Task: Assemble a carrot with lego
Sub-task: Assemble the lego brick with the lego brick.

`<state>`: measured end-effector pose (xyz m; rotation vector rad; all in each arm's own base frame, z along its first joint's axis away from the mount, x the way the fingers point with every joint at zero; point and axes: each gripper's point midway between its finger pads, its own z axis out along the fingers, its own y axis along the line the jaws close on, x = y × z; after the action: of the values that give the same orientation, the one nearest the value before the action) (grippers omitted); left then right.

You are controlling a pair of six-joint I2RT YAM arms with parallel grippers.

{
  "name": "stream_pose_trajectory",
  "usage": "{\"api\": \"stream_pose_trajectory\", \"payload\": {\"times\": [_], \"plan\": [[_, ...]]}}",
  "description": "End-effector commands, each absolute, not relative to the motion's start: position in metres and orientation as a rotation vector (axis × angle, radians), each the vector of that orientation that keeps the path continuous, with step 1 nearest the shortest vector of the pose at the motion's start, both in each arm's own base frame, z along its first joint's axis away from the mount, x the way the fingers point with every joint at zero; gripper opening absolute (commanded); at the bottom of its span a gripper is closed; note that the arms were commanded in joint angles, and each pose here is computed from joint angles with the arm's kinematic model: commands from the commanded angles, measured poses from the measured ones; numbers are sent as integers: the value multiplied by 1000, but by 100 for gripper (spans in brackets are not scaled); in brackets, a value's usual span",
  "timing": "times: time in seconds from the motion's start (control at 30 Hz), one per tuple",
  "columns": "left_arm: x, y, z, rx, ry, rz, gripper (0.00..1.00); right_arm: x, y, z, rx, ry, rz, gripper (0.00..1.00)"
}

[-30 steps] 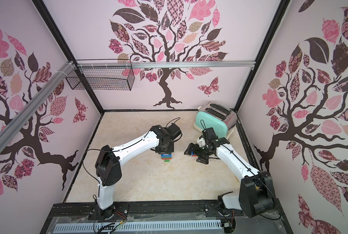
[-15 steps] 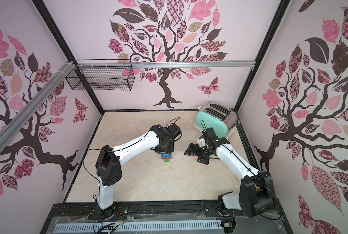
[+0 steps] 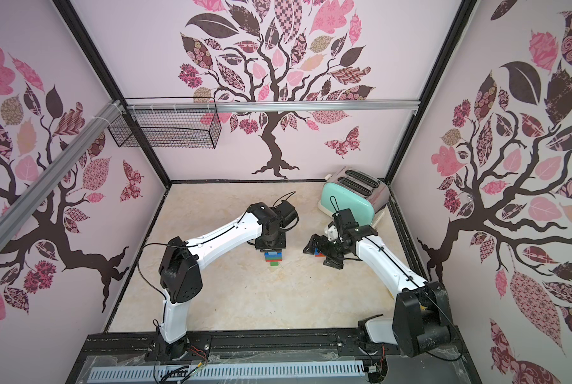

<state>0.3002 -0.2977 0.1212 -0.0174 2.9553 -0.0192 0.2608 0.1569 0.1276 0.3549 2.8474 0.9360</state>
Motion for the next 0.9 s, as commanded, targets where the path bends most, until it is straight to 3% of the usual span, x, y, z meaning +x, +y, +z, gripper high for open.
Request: {"api": "stream_pose_trajectory", "payload": {"times": [0.0,0.43,0.87], "plan": [[292,-280,79,-19,3050,160,30,269,156,138,340,2825,929,100],[300,-280,97,-31,3005,150,46,269,156,139,337,2820,929,99],[308,-281,125,-61,2938,93,50,269,156,142,333,2816,932,99]]}}
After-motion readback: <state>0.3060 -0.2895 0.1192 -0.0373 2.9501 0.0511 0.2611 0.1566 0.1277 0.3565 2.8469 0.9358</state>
